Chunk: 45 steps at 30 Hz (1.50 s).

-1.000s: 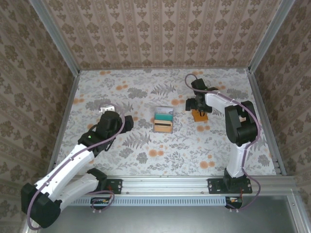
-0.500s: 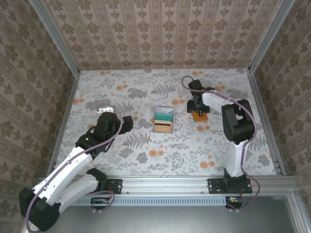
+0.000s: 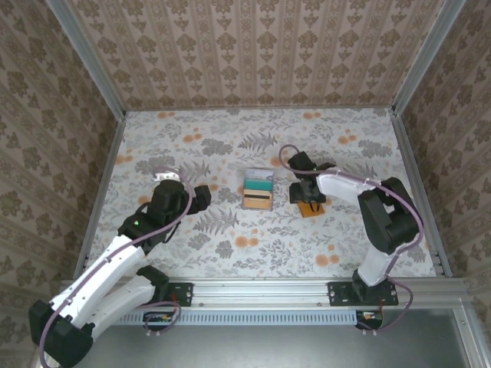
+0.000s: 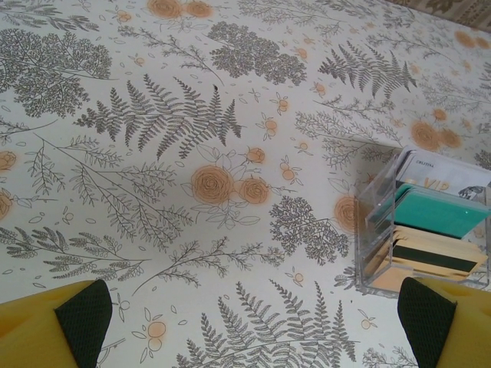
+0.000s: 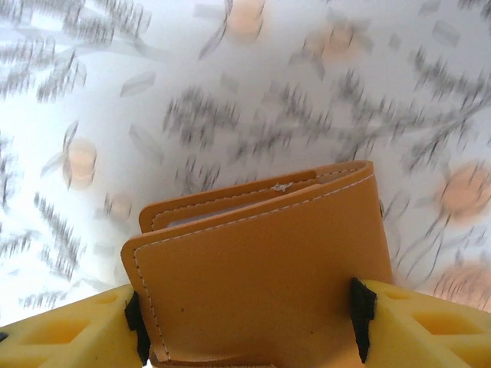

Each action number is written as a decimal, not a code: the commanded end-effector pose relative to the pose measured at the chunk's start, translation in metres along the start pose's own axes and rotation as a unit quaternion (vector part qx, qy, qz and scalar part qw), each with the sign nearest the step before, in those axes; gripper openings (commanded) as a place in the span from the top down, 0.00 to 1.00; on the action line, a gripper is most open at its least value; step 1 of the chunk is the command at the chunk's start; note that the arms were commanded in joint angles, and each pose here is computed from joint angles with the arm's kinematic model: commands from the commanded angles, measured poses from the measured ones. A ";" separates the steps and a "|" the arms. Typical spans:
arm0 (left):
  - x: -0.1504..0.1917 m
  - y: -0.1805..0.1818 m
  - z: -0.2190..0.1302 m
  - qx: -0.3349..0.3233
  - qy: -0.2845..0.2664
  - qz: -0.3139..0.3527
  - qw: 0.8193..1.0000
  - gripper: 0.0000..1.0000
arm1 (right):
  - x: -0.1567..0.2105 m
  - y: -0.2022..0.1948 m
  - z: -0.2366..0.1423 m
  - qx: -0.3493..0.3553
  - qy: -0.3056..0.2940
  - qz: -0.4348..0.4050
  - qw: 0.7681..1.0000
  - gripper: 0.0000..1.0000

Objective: Take the credit cards out of the card holder

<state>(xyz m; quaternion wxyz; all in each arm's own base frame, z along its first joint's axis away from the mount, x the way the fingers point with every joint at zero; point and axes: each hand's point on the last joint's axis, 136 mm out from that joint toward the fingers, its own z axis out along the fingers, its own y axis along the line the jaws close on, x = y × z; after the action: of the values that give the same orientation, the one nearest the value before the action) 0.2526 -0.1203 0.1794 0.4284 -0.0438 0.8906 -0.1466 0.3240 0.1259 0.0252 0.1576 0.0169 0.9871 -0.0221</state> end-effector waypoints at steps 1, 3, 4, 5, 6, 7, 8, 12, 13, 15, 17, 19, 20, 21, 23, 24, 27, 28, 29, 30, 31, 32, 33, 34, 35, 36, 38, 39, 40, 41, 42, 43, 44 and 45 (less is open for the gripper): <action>0.002 -0.004 -0.004 0.014 -0.001 -0.003 1.000 0.00 | 0.062 0.004 0.005 -0.002 0.065 0.022 0.998 0.31; 0.001 -0.004 -0.006 0.017 -0.004 -0.003 1.000 0.00 | 0.080 0.006 0.000 -0.002 0.065 0.033 0.997 0.31; 0.001 -0.003 -0.006 0.017 -0.005 -0.003 1.000 0.00 | 0.087 0.009 -0.003 -0.006 0.065 0.035 0.997 0.31; 0.001 -0.003 -0.007 0.018 -0.007 -0.004 1.000 0.00 | 0.097 0.012 -0.006 -0.008 0.064 0.039 0.997 0.31; 0.001 -0.003 -0.008 0.019 -0.008 -0.006 1.000 0.00 | 0.102 0.020 -0.010 -0.017 0.058 0.047 0.997 0.31; 0.001 -0.003 -0.008 0.021 -0.009 -0.007 1.000 0.00 | 0.106 0.030 -0.013 -0.031 0.049 0.046 0.997 0.30; 0.001 -0.004 -0.008 0.023 -0.010 -0.008 1.000 0.00 | 0.111 0.038 -0.018 -0.038 0.044 0.045 0.997 0.29; 0.003 -0.005 -0.008 0.028 -0.009 -0.009 1.000 0.00 | 0.111 0.056 -0.036 -0.046 0.019 0.043 0.998 0.24; 0.003 -0.005 -0.008 0.028 -0.008 -0.009 1.000 0.00 | 0.113 0.052 -0.039 -0.039 0.021 0.044 0.998 0.23; 0.004 -0.006 -0.010 0.030 -0.004 -0.005 1.000 0.00 | 0.107 0.045 -0.047 -0.034 0.002 0.046 0.998 0.18; 0.004 -0.007 -0.011 0.032 -0.004 -0.003 0.999 0.00 | 0.105 0.034 -0.051 -0.026 -0.013 0.046 0.999 0.15; 0.004 -0.007 -0.013 0.033 -0.004 -0.001 0.999 0.00 | 0.103 0.030 -0.055 -0.041 -0.021 0.046 0.998 0.11; 0.005 -0.007 -0.013 0.033 -0.005 0.000 0.999 0.00 | 0.106 0.029 -0.053 -0.049 -0.018 0.044 0.998 0.08; 0.005 -0.006 -0.013 0.033 -0.005 0.000 0.999 0.00 | 0.109 0.030 -0.052 -0.061 -0.013 0.040 0.997 0.07; 0.006 -0.007 -0.013 0.034 -0.003 0.001 0.999 0.00 | 0.111 0.035 -0.048 -0.089 -0.007 0.035 0.995 0.03; 0.006 -0.007 -0.013 0.035 -0.004 0.000 0.999 0.00 | 0.113 0.036 -0.045 -0.096 -0.003 0.034 0.995 0.03; 0.007 -0.008 -0.012 0.036 -0.001 0.000 0.999 0.00 | 0.120 0.046 -0.036 -0.130 0.011 0.026 0.991 0.03; 0.006 -0.008 -0.012 0.036 -0.001 0.000 0.999 0.00 | 0.122 0.050 -0.034 -0.138 0.015 0.025 0.990 0.03; 0.006 -0.009 -0.012 0.036 0.000 0.000 0.999 0.00 | 0.123 0.054 -0.032 -0.147 0.018 0.026 0.989 0.02; 0.006 -0.009 -0.012 0.035 0.001 0.001 0.999 0.00 | 0.123 0.058 -0.030 -0.155 0.020 0.025 0.987 0.02; 0.006 -0.009 -0.012 0.034 0.002 0.002 0.999 0.00 | 0.124 0.061 -0.030 -0.163 0.022 0.025 0.986 0.02; 0.006 -0.008 -0.012 0.031 0.002 0.005 1.000 0.00 | 0.123 0.066 -0.030 -0.173 0.023 0.026 0.984 0.02; 0.005 -0.007 -0.013 0.028 0.002 0.006 1.000 0.00 | 0.123 0.073 -0.032 -0.188 0.024 0.025 0.982 0.02; 0.005 -0.006 -0.012 0.024 0.002 0.007 1.000 0.00 | 0.122 0.079 -0.034 -0.201 0.024 0.026 0.979 0.02; 0.004 -0.006 -0.013 0.024 0.000 0.007 1.000 0.00 | 0.122 0.085 -0.037 -0.211 0.022 0.029 0.977 0.02; 0.005 -0.005 -0.013 0.023 0.001 0.007 1.000 0.00 | 0.121 0.090 -0.038 -0.218 0.022 0.034 0.975 0.02; 0.005 -0.006 -0.012 0.024 0.000 0.006 1.000 0.00 | 0.120 0.102 -0.046 -0.240 0.022 0.043 0.970 0.03; 0.006 -0.006 -0.012 0.024 0.002 0.005 1.000 0.00 | 0.123 0.105 -0.041 -0.235 0.030 0.044 0.971 0.03; 0.006 -0.006 -0.011 0.025 0.002 0.005 1.000 0.00 | 0.124 0.111 -0.043 -0.239 0.030 0.044 0.970 0.03; 0.007 -0.006 -0.010 0.023 0.003 0.006 1.000 0.00 | 0.123 0.117 -0.046 -0.245 0.028 0.043 0.968 0.03; 0.007 -0.006 -0.010 0.023 0.004 0.005 1.000 0.00 | 0.123 0.122 -0.048 -0.248 0.028 0.043 0.967 0.03; 0.007 -0.006 -0.010 0.023 0.006 0.006 1.000 0.00 | 0.123 0.127 -0.049 -0.252 0.028 0.046 0.966 0.03; 0.007 -0.006 -0.010 0.023 0.006 0.006 1.000 0.00 | 0.123 0.133 -0.050 -0.256 0.029 0.046 0.965 0.04; 0.007 -0.006 -0.010 0.024 0.007 0.006 1.000 0.00 | 0.123 0.138 -0.052 -0.259 0.030 0.047 0.964 0.04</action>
<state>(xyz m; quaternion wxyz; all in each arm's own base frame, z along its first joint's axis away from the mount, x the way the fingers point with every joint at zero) 0.2413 -0.1249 0.1796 0.4263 -0.0294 0.8887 -0.1663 0.2087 0.2086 0.0240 0.1723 0.0284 0.9765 0.1261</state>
